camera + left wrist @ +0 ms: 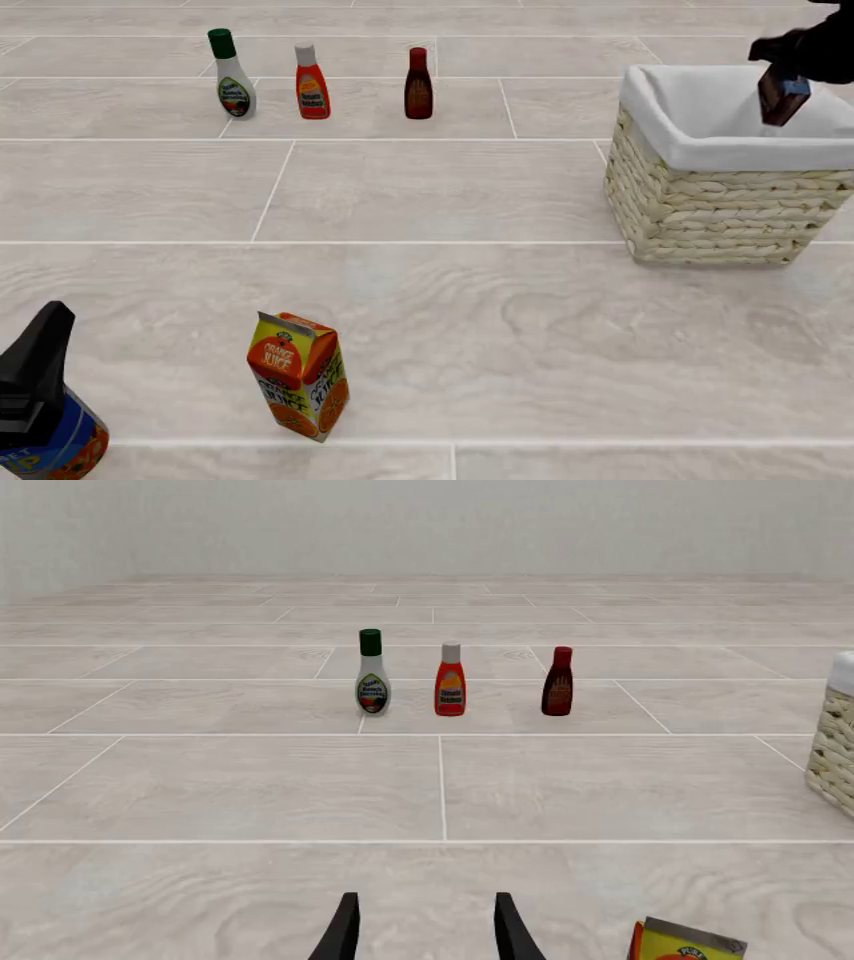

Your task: Pick the chocolate pudding and place it in the basket.

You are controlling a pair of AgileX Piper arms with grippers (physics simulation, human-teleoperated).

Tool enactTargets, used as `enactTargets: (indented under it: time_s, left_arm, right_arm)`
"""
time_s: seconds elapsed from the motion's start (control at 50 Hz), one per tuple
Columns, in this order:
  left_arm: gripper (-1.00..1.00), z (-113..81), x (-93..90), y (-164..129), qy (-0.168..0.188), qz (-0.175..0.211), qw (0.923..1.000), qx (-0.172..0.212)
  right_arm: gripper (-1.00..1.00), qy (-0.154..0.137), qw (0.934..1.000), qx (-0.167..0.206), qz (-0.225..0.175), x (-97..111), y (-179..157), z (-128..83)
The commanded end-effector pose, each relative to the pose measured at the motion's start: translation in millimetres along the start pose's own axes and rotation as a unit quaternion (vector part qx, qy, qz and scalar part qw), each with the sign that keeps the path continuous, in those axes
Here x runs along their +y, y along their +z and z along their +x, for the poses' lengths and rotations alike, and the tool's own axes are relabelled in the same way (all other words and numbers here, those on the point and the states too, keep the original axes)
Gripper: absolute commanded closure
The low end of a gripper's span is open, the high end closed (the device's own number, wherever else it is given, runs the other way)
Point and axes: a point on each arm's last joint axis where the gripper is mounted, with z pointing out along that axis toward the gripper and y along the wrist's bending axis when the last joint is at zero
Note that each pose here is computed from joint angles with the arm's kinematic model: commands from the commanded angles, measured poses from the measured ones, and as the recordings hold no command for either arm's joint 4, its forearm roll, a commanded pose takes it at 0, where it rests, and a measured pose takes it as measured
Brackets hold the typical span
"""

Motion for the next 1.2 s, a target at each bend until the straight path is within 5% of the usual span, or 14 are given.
enactTargets:
  time_s: [0.02,0.96,0.98,1.2]
  left_arm:
    - [-1.00,0.0,0.0,0,0.000,0.000,1.0000,0.000]
    - [-1.00,0.0,0.0,0,0.000,0.000,1.0000,0.000]
    - [-1.00,0.0,0.0,0,0.000,0.000,1.0000,0.000]
    - [-1.00,0.0,0.0,0,0.000,0.000,1.0000,0.000]
  right_arm:
    - [1.00,0.003,1.0000,0.007,-0.002,2,5,8]
    - [1.00,0.005,0.9993,0.037,-0.009,10,26,28]
    - [-1.00,0.004,0.9993,0.036,-0.008,10,26,28]
    - [-1.00,0.003,0.9994,0.033,-0.014,16,26,25]
